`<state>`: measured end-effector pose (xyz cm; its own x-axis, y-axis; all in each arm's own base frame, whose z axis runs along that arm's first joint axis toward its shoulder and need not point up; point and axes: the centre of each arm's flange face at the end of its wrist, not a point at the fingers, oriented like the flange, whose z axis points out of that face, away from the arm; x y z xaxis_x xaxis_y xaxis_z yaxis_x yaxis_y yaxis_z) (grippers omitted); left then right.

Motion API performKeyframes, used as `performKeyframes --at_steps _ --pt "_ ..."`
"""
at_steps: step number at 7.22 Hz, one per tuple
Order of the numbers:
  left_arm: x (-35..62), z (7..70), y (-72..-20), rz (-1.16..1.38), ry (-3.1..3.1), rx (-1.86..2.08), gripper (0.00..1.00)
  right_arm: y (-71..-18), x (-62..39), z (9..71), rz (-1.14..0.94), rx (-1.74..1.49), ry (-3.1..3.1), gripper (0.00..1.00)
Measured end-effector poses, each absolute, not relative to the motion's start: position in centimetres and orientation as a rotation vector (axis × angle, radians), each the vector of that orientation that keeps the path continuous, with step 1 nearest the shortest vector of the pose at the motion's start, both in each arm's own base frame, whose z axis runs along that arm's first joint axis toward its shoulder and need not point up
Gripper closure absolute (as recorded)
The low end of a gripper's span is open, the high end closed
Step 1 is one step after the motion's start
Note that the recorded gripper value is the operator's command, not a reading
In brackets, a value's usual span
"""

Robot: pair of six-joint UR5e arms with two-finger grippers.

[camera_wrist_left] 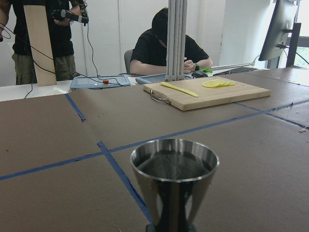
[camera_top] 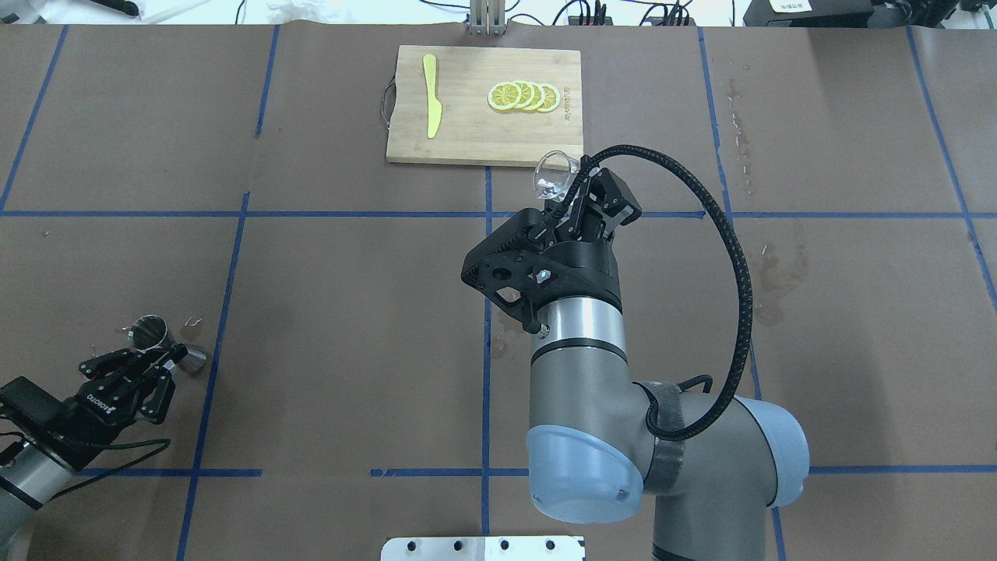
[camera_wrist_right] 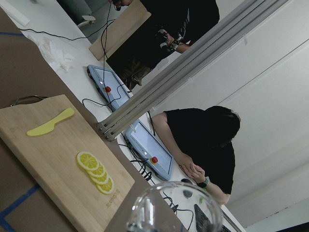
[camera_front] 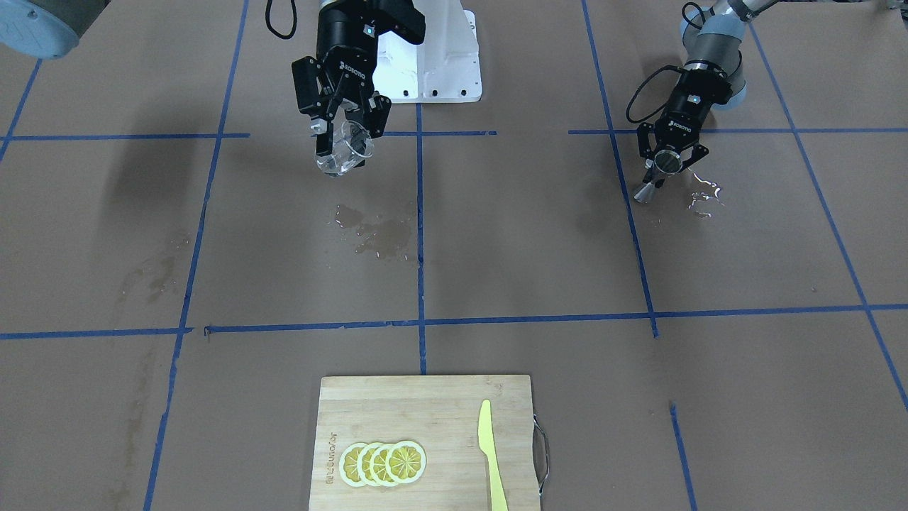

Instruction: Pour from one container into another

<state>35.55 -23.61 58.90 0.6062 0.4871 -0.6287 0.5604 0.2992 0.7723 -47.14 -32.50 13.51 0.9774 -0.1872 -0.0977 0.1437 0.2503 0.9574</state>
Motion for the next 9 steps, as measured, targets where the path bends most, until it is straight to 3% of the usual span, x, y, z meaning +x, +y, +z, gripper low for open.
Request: performKeyframes --at_steps 9 --pt "35.59 58.89 -23.69 -0.052 1.003 1.327 0.76 -32.51 -47.19 13.56 -0.227 1.298 -0.037 1.00"
